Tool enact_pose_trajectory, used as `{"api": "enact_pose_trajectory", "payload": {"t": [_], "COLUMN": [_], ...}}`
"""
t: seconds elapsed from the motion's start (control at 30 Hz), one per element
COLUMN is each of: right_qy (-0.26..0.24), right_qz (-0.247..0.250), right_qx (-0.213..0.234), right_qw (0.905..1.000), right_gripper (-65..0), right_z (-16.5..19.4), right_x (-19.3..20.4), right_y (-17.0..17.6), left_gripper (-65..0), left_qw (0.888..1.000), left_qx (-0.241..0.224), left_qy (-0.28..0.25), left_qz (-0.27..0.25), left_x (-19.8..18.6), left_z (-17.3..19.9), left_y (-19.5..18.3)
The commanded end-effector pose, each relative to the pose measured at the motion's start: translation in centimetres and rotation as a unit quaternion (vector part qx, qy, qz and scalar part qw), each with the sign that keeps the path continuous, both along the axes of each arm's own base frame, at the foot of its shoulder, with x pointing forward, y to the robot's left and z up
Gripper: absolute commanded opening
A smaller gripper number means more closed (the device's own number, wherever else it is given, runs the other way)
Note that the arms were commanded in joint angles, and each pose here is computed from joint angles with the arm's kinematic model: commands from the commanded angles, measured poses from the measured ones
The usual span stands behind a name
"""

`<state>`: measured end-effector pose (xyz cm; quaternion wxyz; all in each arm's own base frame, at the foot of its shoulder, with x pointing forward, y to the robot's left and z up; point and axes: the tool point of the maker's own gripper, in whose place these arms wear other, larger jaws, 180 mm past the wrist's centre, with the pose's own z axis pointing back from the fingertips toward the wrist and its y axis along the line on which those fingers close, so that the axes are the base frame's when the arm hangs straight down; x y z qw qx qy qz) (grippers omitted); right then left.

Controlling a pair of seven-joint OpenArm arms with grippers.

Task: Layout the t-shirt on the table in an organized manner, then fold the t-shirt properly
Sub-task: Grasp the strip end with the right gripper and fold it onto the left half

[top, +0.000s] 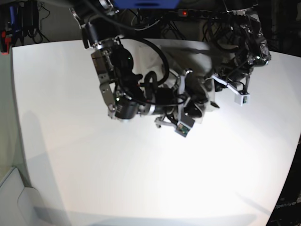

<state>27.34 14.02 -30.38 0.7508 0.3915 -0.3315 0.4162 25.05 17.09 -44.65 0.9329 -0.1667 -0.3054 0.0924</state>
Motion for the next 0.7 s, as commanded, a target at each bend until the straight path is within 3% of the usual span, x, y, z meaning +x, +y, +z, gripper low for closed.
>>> {"api": "enact_pose_trajectory", "payload": {"t": [0.0, 0.1, 0.23, 0.67], "right_qy": [-0.020, -0.022, -0.020, 0.010], "right_qz": [-0.002, -0.002, -0.002, -0.005], "right_qx": [0.039, 0.041, 0.041, 0.041], "right_qw": [0.9990, 0.9989, 0.9990, 0.9991], "right_gripper": [-60.8, -62.3, -59.4, -54.4], "right_z": [2.6, 2.6, 2.5, 0.7], "right_x": [0.8, 0.9, 0.8, 1.4], "right_y": [0.9, 0.9, 0.9, 1.4], "left_gripper": [-64.9, -64.9, -64.9, -64.9], "left_qw": [0.994, 0.994, 0.993, 0.995], "left_qx": [0.043, 0.046, 0.046, 0.049], "left_qy": [0.100, 0.099, 0.101, 0.087], "left_qz": [-0.019, 0.005, 0.028, 0.028], "left_x": [-4.3, -4.6, -5.1, -6.2], "left_z": [-2.8, -2.6, -2.6, -1.3], "left_y": [1.1, 2.5, 3.8, 2.7]}}
